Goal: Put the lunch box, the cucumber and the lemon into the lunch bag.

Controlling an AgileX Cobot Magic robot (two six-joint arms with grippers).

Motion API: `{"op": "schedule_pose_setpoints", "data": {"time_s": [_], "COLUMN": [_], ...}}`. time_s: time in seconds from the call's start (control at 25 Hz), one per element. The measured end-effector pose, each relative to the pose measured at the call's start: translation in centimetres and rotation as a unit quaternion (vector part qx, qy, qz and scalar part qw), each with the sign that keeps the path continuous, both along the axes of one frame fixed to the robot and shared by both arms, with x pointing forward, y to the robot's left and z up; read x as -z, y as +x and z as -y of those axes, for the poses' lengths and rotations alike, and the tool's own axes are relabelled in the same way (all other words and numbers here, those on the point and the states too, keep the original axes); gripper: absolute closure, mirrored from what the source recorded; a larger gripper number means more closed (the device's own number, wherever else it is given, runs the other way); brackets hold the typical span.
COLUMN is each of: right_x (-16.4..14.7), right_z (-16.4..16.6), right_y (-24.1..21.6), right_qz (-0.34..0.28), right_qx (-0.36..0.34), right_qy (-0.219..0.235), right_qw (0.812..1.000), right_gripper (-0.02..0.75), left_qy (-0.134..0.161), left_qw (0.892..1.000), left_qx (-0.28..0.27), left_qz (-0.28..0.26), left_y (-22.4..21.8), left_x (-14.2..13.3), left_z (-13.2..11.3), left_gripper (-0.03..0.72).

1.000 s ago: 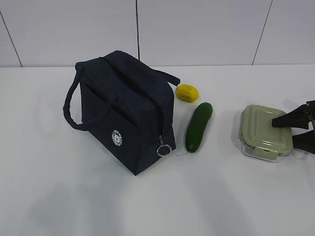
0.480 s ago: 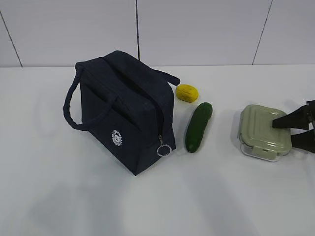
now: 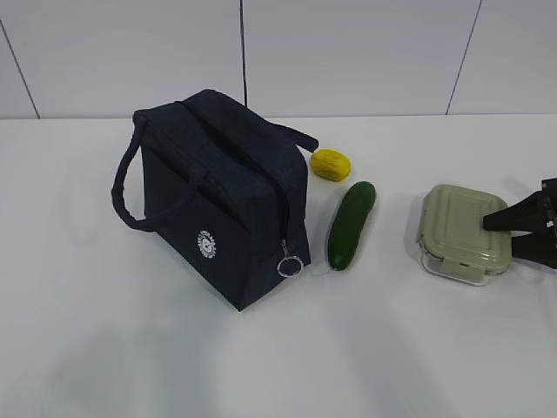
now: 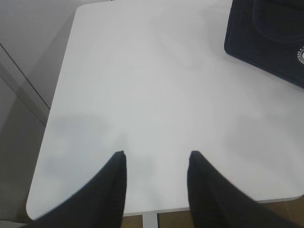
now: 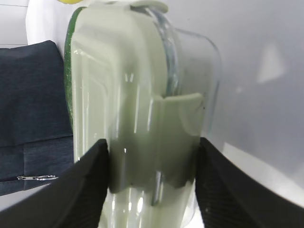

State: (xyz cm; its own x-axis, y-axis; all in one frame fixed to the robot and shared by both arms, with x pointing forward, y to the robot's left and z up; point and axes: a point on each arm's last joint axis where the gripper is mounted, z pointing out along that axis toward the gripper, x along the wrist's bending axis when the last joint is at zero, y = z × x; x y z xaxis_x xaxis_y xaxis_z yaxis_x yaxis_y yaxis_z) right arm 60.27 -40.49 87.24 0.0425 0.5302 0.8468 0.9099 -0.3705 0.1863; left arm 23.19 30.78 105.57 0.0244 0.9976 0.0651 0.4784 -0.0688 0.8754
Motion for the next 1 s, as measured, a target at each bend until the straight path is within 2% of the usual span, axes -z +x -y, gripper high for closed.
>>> {"op": "schedule_pose_setpoints", "data": {"time_s": [1.0], "right_x": [0.0], "right_z": [0.0], "right_y": [0.0], "right_qz": [-0.008], "right_qx": [0.005], "right_qy": [0.004], "right_qw": [1.0], "right_gripper": [0.361], "left_qy": [0.0], "left_qw": [1.0], "left_qx": [0.0], "left_qz": [0.0], "left_y": [0.0], "left_x": [0.0], "left_z": [0.0], "left_gripper": [0.379]}}
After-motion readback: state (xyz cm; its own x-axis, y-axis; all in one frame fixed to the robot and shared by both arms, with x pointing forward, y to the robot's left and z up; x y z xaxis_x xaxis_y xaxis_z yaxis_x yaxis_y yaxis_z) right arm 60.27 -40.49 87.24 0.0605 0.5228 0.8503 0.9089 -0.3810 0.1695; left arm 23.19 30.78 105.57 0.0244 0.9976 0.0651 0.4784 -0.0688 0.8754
